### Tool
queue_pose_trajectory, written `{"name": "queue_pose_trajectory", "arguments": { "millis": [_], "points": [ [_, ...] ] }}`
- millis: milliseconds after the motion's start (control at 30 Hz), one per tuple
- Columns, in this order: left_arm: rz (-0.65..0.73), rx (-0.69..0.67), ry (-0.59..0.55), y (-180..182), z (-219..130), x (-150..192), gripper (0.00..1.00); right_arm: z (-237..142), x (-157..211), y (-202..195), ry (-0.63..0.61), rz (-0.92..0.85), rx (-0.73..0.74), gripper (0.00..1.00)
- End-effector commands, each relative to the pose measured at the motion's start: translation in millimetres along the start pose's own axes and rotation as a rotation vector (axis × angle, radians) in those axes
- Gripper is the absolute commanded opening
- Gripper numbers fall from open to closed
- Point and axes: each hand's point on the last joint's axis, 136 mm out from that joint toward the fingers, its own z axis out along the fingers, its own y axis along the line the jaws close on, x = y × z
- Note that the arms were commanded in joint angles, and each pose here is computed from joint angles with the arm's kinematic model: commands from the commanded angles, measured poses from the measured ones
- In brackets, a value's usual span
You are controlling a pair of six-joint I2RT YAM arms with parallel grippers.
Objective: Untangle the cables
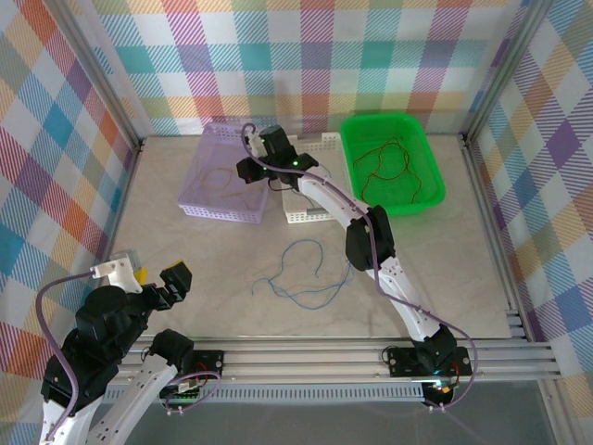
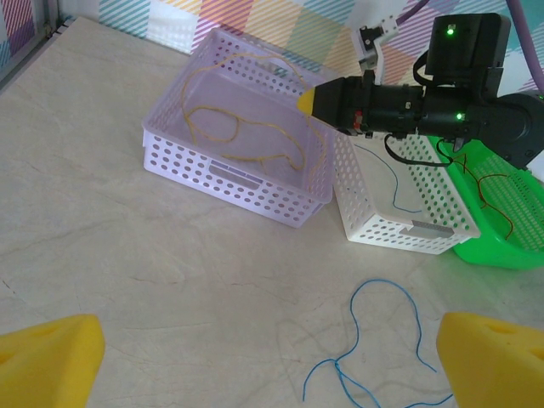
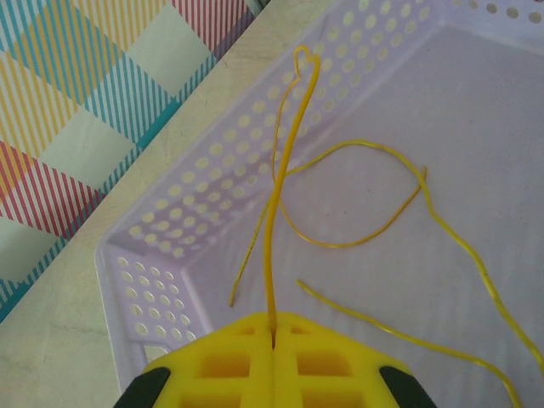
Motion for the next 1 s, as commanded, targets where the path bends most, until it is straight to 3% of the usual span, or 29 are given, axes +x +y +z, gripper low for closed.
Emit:
{"name": "queue_pose_trajectory", "arguments": {
  "millis": [0, 400, 567, 833, 967],
  "points": [
    [0.008, 0.007, -0.020, 0.2, -1.2, -1.8, 1.00, 15.1, 29.1, -9.3, 0.069, -0.005, 0.018, 0.00],
    [0.009, 0.008, -0.018, -0.1, -0.9, -1.5, 1.00, 20.4, 47.8, -14.9, 0.124, -0.006, 0.023, 0.00],
    [0.008, 0.009, -0.019, -0.3, -0.9, -1.8, 1.00, 18.2, 44.7, -9.1, 0.121, -0.019, 0.016, 0.15],
    [0.008, 0.008, -0.017, -0.3, -0.5, -1.6, 1.00, 5.9, 25.1, 9.7, 0.083, -0.061, 0.010, 0.27],
    [0.011, 0.011, -0.014, -0.9, 0.1, -1.0, 1.00, -7.4, 4.2, 26.2, 0.040, -0.104, 0.010, 0.42]
  ]
}}
